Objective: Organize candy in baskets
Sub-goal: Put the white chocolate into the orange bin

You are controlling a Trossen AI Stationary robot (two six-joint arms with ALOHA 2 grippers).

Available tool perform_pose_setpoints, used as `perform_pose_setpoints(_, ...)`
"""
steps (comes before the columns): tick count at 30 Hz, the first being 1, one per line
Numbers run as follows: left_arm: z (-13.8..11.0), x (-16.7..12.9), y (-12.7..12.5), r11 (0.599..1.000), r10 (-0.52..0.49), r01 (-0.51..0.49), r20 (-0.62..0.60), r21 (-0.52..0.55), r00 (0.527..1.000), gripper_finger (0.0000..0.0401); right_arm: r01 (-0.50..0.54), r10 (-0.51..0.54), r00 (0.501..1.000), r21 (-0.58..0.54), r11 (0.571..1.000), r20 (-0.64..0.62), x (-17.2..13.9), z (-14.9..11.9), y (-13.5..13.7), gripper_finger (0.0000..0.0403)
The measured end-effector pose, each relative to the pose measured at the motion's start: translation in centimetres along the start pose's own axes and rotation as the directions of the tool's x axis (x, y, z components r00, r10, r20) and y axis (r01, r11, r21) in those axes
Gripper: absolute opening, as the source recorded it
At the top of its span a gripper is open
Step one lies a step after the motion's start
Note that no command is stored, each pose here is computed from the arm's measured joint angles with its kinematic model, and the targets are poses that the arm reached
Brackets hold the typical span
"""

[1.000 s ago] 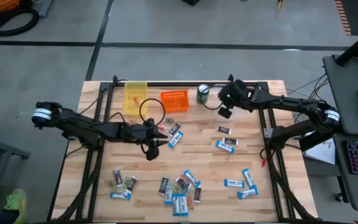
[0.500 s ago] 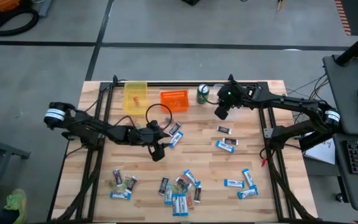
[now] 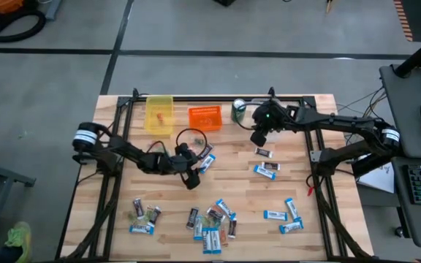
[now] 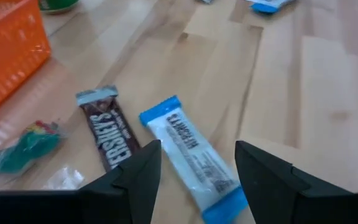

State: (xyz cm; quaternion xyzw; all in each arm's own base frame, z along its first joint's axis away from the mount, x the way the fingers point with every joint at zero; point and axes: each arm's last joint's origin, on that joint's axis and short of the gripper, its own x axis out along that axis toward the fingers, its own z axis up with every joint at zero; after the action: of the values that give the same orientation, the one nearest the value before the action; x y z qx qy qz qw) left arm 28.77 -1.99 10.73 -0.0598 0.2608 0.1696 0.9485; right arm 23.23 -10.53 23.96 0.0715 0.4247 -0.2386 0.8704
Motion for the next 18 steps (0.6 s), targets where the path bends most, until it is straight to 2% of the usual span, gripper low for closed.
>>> perform_pose_setpoints(6,-1.1,1.0,-0.1,0.999,0.041,-0.041,-0.025,0.011,0.999,0.0182,0.003,-0.003,1.0,-0.016,1.0,0.006,-0.1,0.0,0.5,0.0096)
perform_pose_setpoints(18,-1.7,1.9,-0.4,0.999,0.04,-0.041,-0.042,-0.013,0.998,0.0149,-0.015,0.016,1.0,-0.028,0.999,0.012,-0.2,0.0,1.3,0.0092)
